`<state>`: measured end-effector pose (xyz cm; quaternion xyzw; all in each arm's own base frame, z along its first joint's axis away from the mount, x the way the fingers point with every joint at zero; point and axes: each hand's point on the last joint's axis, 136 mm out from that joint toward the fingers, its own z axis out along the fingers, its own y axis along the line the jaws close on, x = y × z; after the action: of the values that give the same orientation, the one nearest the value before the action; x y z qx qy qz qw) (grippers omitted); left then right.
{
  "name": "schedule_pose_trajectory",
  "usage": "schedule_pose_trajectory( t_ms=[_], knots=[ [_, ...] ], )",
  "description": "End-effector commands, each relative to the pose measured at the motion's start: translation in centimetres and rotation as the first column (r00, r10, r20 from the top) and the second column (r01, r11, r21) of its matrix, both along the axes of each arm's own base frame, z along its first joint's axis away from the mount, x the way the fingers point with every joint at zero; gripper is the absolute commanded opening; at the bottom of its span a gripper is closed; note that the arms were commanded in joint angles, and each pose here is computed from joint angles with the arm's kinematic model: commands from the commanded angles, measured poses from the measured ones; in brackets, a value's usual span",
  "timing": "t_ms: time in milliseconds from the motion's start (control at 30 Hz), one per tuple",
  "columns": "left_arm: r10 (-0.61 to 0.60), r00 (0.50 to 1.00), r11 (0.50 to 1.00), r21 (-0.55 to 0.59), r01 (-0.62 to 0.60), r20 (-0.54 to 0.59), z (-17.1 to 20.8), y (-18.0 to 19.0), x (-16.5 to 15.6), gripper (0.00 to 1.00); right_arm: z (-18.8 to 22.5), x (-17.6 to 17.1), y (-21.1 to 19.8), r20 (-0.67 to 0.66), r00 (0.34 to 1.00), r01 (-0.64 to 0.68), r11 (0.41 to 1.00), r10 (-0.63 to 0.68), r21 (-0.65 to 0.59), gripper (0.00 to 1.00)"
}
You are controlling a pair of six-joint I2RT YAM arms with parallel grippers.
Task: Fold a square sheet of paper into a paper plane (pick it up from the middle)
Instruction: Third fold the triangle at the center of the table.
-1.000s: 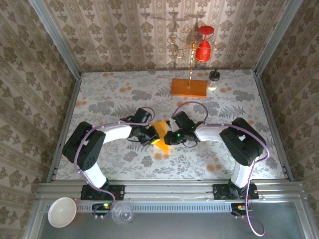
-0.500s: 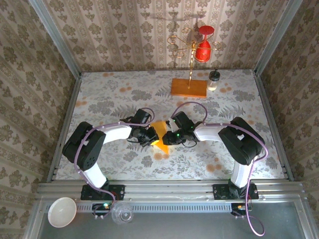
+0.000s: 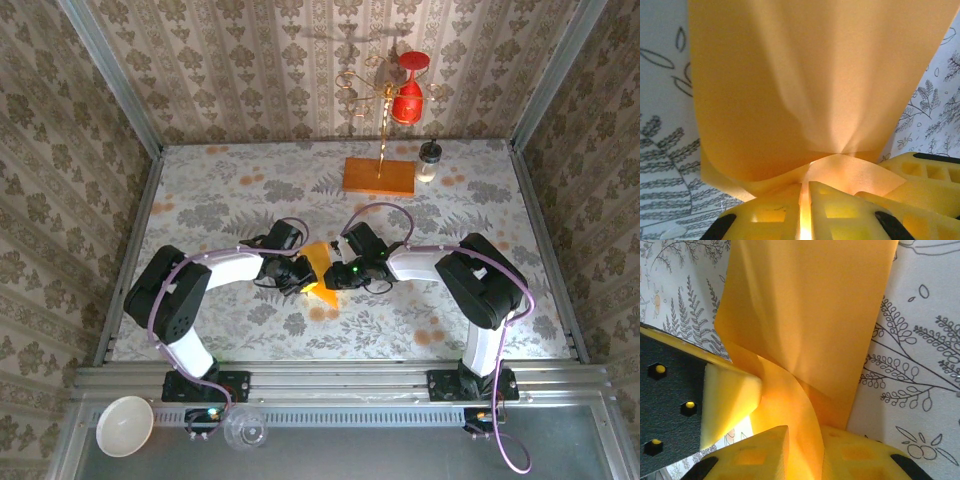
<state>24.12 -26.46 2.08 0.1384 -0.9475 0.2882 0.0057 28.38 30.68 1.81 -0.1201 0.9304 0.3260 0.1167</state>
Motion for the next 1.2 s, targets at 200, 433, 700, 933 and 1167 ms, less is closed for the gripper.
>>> schedule_pose_trajectory(
  t_ms=[200, 433, 700, 933, 1167],
  knots=[
    [0.017, 1.0, 0.998, 0.062, -0.016, -0.017, -0.5, 1.9, -1.0, 0.14, -3.4, -0.6, -2.3, -0.061, 0.997, 0.044, 0.989, -0.053, -0.139, 0.26],
    [0.023, 0.999, 0.996, 0.086, -0.02, -0.043, -1.7, 2.3, -1.2, 0.14, -2.9, -0.4, -2.1, -0.06, 0.997, 0.047, 0.991, -0.055, -0.128, 0.26],
    [0.057, 0.996, 0.992, 0.114, -0.049, -0.07, -2.8, 2.9, -1.2, 0.13, 2.6, 1.1, -2.1, 0.002, 0.994, 0.112, 0.993, -0.112, -0.036, 0.34],
    [0.07, 0.993, 0.991, 0.123, -0.058, -0.092, -3.3, 2.9, -1.0, 0.12, 4.8, 0.3, -3.3, 0.03, 0.991, 0.129, 0.991, -0.129, -0.021, 0.29],
    [0.07, 0.992, 0.99, 0.13, -0.056, -0.106, -3.4, 2.7, -0.8, 0.12, 5.1, -2.3, -0.7, 0.005, 0.999, 0.032, 0.999, -0.032, 0.012, 0.17]
  ],
)
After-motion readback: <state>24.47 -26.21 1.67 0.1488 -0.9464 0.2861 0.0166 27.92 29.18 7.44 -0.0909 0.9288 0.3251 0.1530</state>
